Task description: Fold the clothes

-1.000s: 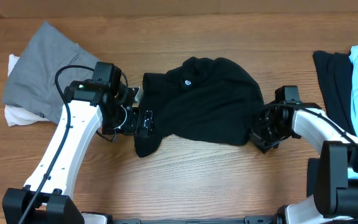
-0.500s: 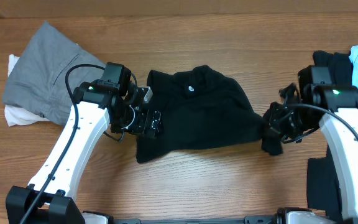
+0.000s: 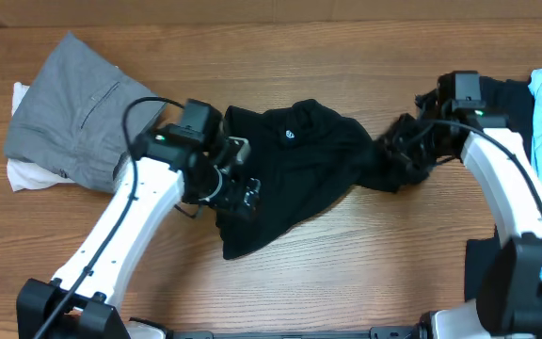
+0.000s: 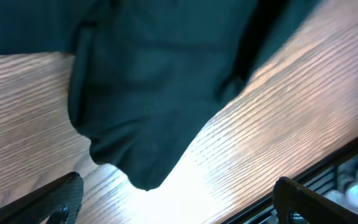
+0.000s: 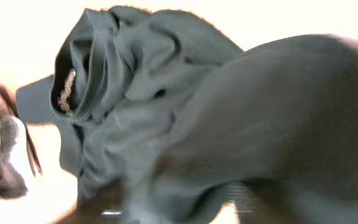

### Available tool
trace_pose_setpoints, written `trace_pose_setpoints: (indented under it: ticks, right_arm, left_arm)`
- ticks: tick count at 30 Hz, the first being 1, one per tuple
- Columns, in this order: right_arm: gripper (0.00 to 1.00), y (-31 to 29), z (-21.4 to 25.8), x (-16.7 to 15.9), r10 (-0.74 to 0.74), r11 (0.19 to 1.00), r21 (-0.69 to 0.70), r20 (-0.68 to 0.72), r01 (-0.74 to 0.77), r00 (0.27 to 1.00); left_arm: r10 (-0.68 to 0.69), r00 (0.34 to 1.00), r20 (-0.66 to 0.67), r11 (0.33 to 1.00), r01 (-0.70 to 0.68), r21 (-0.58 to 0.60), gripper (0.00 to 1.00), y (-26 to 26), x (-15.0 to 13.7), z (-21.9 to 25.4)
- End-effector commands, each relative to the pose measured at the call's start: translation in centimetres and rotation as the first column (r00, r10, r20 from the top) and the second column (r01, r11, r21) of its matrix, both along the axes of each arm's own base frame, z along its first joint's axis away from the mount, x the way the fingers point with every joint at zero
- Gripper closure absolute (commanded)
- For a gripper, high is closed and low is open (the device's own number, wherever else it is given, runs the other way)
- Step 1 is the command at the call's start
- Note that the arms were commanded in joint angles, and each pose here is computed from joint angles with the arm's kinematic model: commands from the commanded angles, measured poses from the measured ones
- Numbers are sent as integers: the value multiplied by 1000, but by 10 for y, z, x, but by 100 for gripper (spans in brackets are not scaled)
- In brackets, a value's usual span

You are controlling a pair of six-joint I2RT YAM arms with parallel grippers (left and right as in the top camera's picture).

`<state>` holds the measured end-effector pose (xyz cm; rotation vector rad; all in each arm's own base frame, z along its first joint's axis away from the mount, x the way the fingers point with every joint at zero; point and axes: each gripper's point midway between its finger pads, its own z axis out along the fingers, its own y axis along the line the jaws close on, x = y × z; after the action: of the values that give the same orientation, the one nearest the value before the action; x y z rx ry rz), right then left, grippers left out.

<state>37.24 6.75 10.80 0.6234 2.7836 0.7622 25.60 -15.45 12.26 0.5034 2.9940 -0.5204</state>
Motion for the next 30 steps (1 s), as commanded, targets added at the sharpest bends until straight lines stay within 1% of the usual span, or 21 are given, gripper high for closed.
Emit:
trace_pose_setpoints:
  ticks: [1, 5, 7, 9, 10, 12, 13, 15, 18, 19, 20, 21, 25, 27, 29, 30]
  right_arm:
    - [0, 7, -2, 3, -19, 998, 61, -31, 21, 999]
    - [0, 8, -8, -22, 52, 998, 47, -103, -47, 993]
    - [10, 13, -8, -40, 121, 992, 65, -146, -113, 982]
    - [11, 16, -10, -61, 176, 984, 67, -209, -166, 962]
    - [13, 18, -11, -69, 194, 981, 72, -231, -182, 954]
    - [27, 21, -17, -76, 205, 979, 68, -253, -194, 945]
    - [32, 22, -22, -76, 211, 978, 65, -247, -201, 946]
    - [37, 27, -32, -77, 213, 977, 64, -237, -203, 948]
    - [37, 41, -43, -79, 233, 971, 104, -211, -216, 949]
    - [34, 47, -44, -79, 250, 965, 126, -196, -229, 948]
    - [28, 50, -44, -79, 259, 962, 133, -188, -237, 947]
    - [27, 52, -45, -79, 265, 961, 133, -182, -244, 947]
    - [27, 57, -44, -78, 279, 957, 131, -171, -259, 945]
    - [26, 57, -45, -78, 279, 957, 131, -172, -259, 945]
    - [26, 57, -45, -78, 279, 957, 131, -172, -259, 945]
    - [26, 57, -45, -78, 279, 957, 131, -172, -259, 945]
  left_arm:
    - [-29, 999, 27, 993, 26, 119, 0, 4, -5, -8]
    - [-83, 995, 48, 981, 73, 180, 0, -4, -12, -13]
    - [-106, 993, 53, 972, 92, 217, 0, -4, -16, -20]
    - [-109, 993, 55, 964, 92, 249, 0, -2, -20, -31]
    - [-103, 993, 52, 964, 87, 252, 0, -3, -22, -36]
    - [-92, 995, 46, 964, 78, 253, 0, -3, -26, -46]
    - [-88, 995, 41, 964, 75, 255, 0, -2, -28, -50]
    - [-88, 996, 31, 962, 77, 260, 0, 1, -33, -59]
    - [-91, 996, 13, 960, 84, 265, 0, 4, -41, -73]
    - [-91, 996, 11, 960, 84, 266, 0, 5, -42, -76]
    - [-87, 996, 12, 961, 81, 265, 0, 6, -43, -80]
    - [-83, 996, 17, 962, 76, 264, 0, 6, -43, -84]
    - [-54, 995, 85, 962, 29, 272, 1, 8, -33, -96]
    - [-55, 993, 104, 965, 26, 261, 7, 6, -30, -100]
    - [-69, 992, 101, 963, 40, 266, 20, 7, -32, -102]
    - [-85, 992, 96, 961, 56, 270, 22, 7, -35, -104]
